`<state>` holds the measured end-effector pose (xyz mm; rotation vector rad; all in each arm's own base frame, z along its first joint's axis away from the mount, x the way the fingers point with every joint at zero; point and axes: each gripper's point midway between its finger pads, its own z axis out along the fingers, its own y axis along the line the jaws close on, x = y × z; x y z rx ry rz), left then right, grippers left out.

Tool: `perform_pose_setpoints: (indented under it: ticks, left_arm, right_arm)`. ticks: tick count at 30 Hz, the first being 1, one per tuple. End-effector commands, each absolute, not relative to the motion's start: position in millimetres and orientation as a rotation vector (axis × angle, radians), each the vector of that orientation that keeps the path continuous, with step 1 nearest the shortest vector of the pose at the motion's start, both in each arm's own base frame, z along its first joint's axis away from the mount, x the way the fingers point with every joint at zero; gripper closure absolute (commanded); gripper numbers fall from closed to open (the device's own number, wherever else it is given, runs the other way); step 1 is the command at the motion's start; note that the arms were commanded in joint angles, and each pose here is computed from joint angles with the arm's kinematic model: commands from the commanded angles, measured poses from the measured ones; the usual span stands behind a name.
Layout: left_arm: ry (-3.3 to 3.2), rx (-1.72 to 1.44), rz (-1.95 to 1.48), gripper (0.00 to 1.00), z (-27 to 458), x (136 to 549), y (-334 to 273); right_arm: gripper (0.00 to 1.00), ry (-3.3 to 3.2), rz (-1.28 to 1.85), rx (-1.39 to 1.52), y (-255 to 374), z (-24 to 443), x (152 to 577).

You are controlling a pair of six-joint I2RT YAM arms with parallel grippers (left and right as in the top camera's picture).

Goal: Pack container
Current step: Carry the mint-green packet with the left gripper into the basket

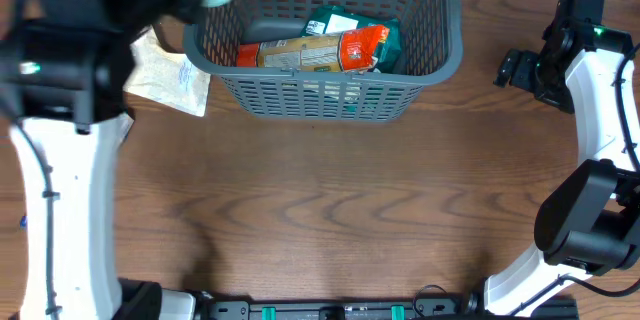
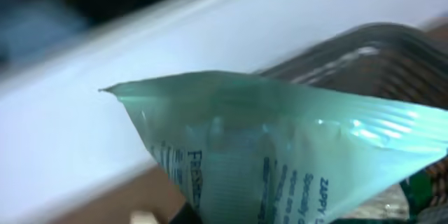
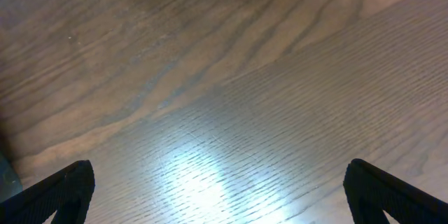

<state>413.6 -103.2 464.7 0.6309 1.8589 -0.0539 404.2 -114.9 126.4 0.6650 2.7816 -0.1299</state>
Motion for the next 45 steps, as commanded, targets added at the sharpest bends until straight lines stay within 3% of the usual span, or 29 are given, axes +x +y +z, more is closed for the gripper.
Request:
perform_pose_setpoints:
  ticks: [1, 5, 10, 21, 22, 24, 25, 27, 30, 33, 38, 45]
  left_arm:
    - [1.62, 1.072, 0.074, 0.94, 457.2, 426.3, -163.4]
    - [1.595, 1.164, 0.065, 0.95, 423.7, 459.2, -197.9]
    - [1.794, 1.259, -0.002, 0.94, 324.5, 498.0, -210.2]
    - [2.155, 1.343, -0.104, 0.94, 177.6, 511.9, -209.6]
    - [2.175, 1.349, -0.105, 0.9, 170.0, 511.4, -208.8]
    - [2.214, 1.355, -0.114, 0.62, 156.7, 509.7, -207.4]
    - [2.226, 1.361, -0.119, 0.58, 151.7, 508.7, -207.1]
    - [2.236, 1.365, -0.122, 0.53, 149.2, 507.3, -206.6]
    - [2.23, 1.363, -0.119, 0.34, 153.7, 506.4, -206.3]
    - [2.221, 1.359, -0.116, 0.25, 162.9, 503.7, -205.4]
    - [2.137, 1.317, -0.069, 0.23, 218.2, 494.6, -200.2]
    - [1.927, 1.119, 0.251, 0.2, 362.7, 464.7, -151.5]
  right_arm:
    - [0.01, 2.801, -0.155, 0.644, -118.4, 122.8, 401.2]
    - [0.01, 2.803, -0.155, 0.644, -118.3, 122.7, 400.8]
    - [0.01, 2.814, -0.159, 0.618, -118.0, 122.5, 399.9]
    - [0.01, 2.829, -0.164, 0.582, -117.8, 122.1, 398.5]
    - [0.01, 2.83, -0.165, 0.575, -117.8, 122.1, 398.5]
    - [0.01, 2.834, -0.166, 0.566, -117.7, 122.1, 398.3]
    - [0.01, 2.835, -0.167, 0.561, -117.7, 122.0, 398.2]
    - [0.01, 2.838, -0.167, 0.562, -117.6, 121.8, 397.4]
    - [0.01, 2.841, -0.167, 0.562, -117.3, 121.7, 396.8]
    - [0.01, 2.842, -0.167, 0.562, -117.3, 121.6, 396.5]
    - [0.01, 2.845, -0.167, 0.563, -117.1, 121.4, 395.9]
    - [0.01, 2.845, -0.167, 0.563, -117.2, 121.5, 396.0]
